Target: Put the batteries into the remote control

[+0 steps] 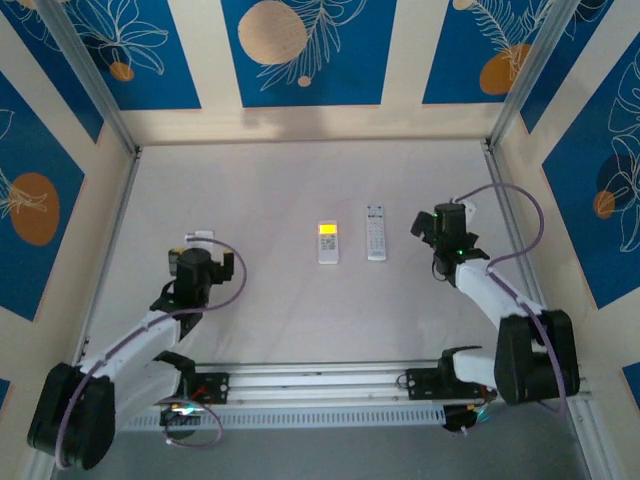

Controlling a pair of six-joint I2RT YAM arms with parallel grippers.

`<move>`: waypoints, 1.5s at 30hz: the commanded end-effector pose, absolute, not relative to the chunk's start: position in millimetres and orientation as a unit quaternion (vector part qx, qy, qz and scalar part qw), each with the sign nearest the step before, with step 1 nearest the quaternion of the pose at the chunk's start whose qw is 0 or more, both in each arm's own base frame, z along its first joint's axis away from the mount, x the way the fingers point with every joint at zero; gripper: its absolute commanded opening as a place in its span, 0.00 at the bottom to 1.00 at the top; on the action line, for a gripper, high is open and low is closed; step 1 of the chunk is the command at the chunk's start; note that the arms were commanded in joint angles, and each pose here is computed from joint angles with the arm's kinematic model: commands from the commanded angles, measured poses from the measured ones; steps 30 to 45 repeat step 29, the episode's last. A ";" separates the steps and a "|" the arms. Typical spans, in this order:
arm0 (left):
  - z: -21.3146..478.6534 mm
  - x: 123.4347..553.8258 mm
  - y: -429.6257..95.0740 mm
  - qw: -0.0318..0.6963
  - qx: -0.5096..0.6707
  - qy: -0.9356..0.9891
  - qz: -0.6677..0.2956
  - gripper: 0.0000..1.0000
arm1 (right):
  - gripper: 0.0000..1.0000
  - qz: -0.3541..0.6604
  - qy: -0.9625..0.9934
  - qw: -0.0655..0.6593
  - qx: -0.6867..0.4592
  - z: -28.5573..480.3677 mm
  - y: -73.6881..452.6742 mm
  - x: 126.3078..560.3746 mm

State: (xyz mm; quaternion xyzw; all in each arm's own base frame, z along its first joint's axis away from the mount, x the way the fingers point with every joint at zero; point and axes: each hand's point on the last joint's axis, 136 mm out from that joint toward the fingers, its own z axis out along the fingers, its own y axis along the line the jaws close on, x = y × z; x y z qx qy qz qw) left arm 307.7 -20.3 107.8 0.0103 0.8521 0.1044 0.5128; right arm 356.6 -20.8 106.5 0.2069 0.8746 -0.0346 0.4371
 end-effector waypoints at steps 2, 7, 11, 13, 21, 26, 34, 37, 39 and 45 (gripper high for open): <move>124.4 335.2 1.5 0.583 -0.020 0.806 0.103 1.00 | 1.00 -0.018 0.833 0.546 0.090 112.9 -7.6 399.2; 126.2 365.6 -0.9 0.613 0.005 0.788 0.057 1.00 | 0.99 0.080 0.818 0.570 0.017 94.7 16.8 393.3; 95.7 385.7 -9.4 0.598 0.017 0.801 -0.023 1.00 | 0.99 0.057 0.826 0.561 0.004 94.0 22.6 396.7; 92.5 389.1 -15.6 0.587 0.034 0.808 -0.033 1.00 | 0.99 0.072 0.828 0.557 0.003 93.6 22.1 396.4; 92.9 392.8 -19.1 0.587 0.044 0.808 -0.035 1.00 | 0.99 0.077 0.828 0.555 -0.008 92.6 26.2 396.6; 92.7 393.1 -22.2 0.585 0.052 0.809 -0.040 1.00 | 0.99 0.078 0.827 0.556 -0.010 93.1 27.1 396.5; 92.7 393.1 -22.2 0.585 0.052 0.809 -0.040 1.00 | 0.99 0.085 0.822 0.562 -0.027 95.1 33.5 393.4; 92.7 393.1 -22.2 0.585 0.052 0.809 -0.040 1.00 | 0.99 0.085 0.822 0.562 -0.027 95.1 33.5 393.4; 92.7 393.1 -22.2 0.585 0.052 0.809 -0.040 1.00 | 0.99 0.085 0.822 0.562 -0.027 95.1 33.5 393.4; 92.7 393.1 -22.2 0.585 0.052 0.809 -0.040 1.00 | 0.99 0.085 0.822 0.562 -0.027 95.1 33.5 393.4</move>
